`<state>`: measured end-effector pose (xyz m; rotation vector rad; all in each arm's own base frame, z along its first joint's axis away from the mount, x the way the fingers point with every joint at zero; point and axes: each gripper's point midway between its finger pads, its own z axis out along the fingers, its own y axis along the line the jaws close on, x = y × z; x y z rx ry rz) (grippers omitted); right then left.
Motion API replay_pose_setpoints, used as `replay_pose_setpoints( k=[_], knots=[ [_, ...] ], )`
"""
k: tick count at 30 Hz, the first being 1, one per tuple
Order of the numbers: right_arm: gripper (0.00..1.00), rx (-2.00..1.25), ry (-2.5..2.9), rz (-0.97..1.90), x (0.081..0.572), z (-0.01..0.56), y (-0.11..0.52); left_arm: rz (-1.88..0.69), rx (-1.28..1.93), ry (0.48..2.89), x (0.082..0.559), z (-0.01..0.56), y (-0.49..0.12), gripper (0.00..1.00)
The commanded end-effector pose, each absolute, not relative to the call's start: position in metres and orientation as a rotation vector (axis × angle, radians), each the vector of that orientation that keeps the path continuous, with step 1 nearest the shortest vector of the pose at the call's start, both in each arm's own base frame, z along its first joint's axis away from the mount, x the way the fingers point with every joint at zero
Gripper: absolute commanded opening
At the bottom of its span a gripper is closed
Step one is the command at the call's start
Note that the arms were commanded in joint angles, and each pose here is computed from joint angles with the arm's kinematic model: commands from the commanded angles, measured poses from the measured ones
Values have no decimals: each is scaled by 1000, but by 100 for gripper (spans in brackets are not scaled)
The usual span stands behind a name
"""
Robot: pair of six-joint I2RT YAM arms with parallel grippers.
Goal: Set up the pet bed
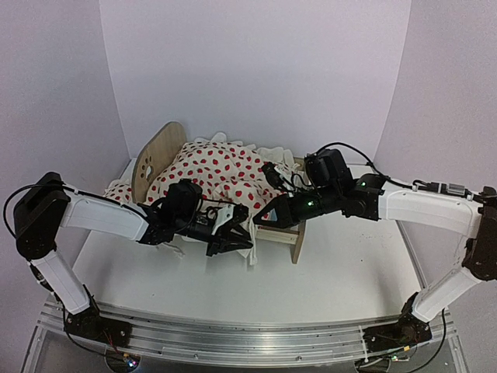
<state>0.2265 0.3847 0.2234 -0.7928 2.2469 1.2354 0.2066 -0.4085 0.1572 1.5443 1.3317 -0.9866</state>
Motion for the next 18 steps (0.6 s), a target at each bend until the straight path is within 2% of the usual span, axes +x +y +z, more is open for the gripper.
replay_pose_setpoints(
  k=[1, 5, 11, 18],
  knots=[
    [0, -804, 2190, 1253, 227, 238, 384, -993, 1531, 1230, 211, 184, -421, 10],
    [0, -801, 2196, 1247, 227, 235, 382, -987, 1536, 1239, 210, 183, -419, 1],
    [0, -766, 2220, 1216, 234, 230, 376, -981, 1539, 1263, 209, 182, -415, 0],
    [0, -732, 2353, 914, 249, 211, 330, -928, 1540, 1392, 218, 178, -392, 0]
  ],
)
